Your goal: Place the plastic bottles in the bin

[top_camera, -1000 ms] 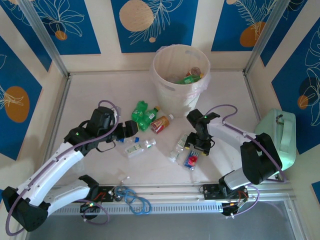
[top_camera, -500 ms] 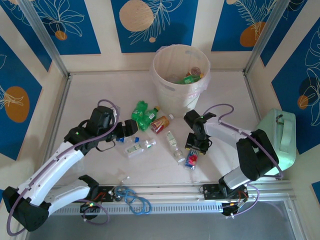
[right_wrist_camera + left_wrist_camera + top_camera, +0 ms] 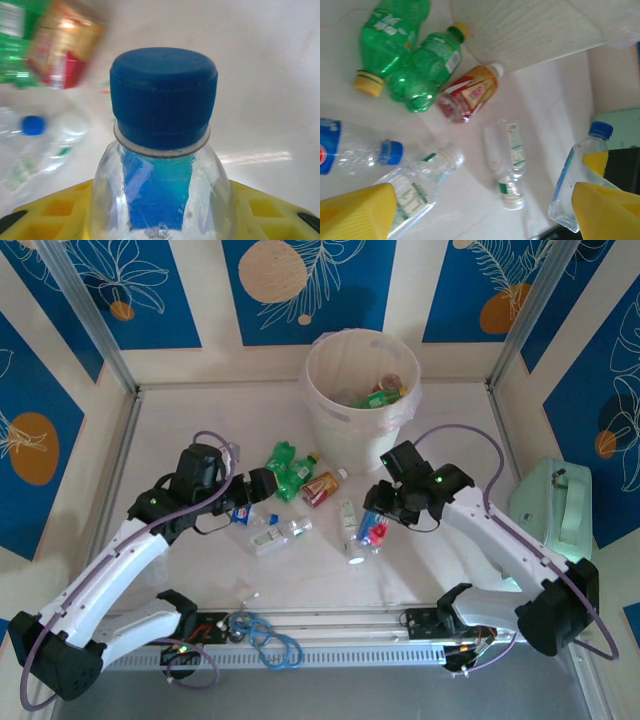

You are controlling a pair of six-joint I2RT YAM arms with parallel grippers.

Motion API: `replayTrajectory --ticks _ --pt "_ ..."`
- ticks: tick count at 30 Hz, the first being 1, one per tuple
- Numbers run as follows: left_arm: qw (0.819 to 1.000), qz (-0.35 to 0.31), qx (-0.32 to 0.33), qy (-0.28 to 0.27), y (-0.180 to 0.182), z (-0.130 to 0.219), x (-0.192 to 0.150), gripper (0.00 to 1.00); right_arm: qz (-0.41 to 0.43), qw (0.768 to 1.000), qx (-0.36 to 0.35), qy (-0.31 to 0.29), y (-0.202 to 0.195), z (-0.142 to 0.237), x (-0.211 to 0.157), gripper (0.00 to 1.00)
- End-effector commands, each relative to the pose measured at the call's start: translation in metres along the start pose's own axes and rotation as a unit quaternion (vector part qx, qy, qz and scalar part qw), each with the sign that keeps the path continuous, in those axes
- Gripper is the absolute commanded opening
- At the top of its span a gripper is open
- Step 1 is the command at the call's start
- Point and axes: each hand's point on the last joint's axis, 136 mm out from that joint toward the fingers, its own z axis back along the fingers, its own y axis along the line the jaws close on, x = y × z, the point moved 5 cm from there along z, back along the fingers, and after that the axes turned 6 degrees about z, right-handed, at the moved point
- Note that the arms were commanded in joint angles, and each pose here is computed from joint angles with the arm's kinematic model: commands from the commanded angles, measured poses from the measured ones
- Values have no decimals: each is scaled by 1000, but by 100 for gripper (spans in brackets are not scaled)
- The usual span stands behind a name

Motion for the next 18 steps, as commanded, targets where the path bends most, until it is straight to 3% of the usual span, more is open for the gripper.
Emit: replayTrajectory --ticks 1,7,12,18 --pt "995 10 -102 4 -32 8 7 91 40 995 85 -42 38 34 9 43" --pt "977 11 -213 5 -67 21 13 91 52 972 205 -102 90 77 34 43" --pt "950 31 -310 12 -86 25 14 93 64 941 311 -118 121 103 47 42" --pt "931 54 -358 37 -94 16 15 93 81 905 399 -121 143 133 56 43"
